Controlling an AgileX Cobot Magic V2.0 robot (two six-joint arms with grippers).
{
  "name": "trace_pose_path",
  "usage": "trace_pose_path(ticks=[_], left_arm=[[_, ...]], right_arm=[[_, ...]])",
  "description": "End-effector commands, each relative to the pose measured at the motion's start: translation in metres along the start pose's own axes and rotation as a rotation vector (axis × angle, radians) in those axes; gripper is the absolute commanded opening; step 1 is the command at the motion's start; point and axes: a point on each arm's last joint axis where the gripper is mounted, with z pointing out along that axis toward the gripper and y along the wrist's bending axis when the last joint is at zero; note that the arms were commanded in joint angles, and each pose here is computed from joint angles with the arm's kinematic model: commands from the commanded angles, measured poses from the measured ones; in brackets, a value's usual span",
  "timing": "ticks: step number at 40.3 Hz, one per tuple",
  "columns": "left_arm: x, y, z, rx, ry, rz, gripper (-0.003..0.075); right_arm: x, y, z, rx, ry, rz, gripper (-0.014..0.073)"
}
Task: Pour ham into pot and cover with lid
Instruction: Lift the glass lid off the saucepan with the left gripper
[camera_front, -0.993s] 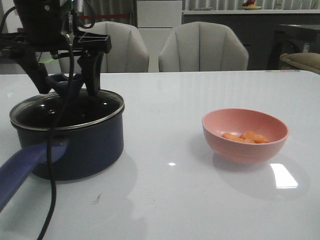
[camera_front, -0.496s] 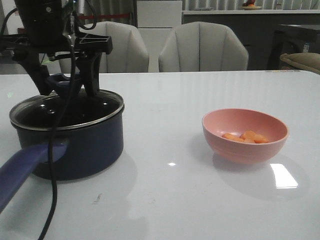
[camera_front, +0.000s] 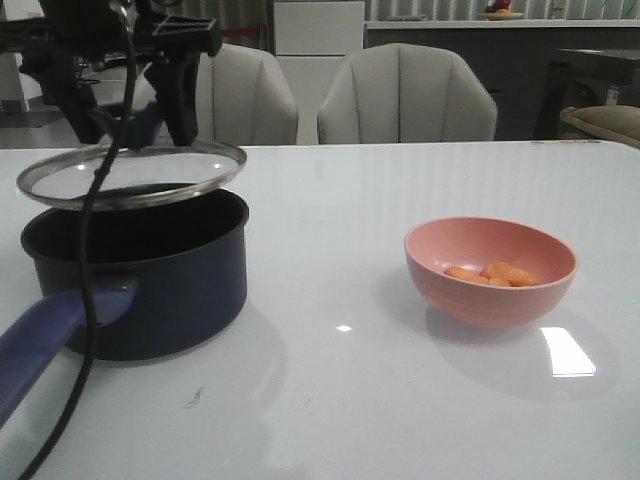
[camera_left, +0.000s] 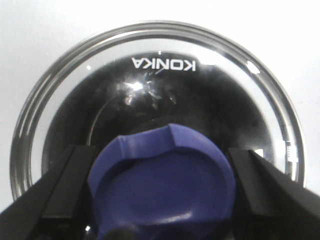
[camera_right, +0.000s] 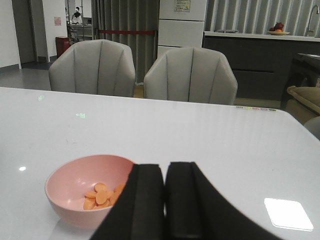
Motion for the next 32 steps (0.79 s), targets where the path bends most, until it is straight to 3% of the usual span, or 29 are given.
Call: trace_pose_path(ticks=[1, 9, 19, 32], left_arm=[[-0.009, 0.007, -0.047, 0.008, -0.159, 0.017, 0.0333], [-0.010, 0.036, -0.061, -0.066, -0.168, 0.014, 0.0333], [-0.003, 0.093, -0.063, -0.132, -0.149, -0.061, 0.0333], [0.018, 0.158, -0.027, -0.155, -0.133, -0.191, 0.0333]], right_arm=[[-0.012, 0.000, -0.002, 0.008, -0.119, -0.009, 0.0158], [-0.012, 0.000, -0.002, 0.008, -0.119, -0.009, 0.0158], [-0.012, 0.000, -0.002, 0.008, -0.119, -0.009, 0.0158], [-0.012, 0.000, -0.002, 0.008, -0.119, -0.009, 0.0158]])
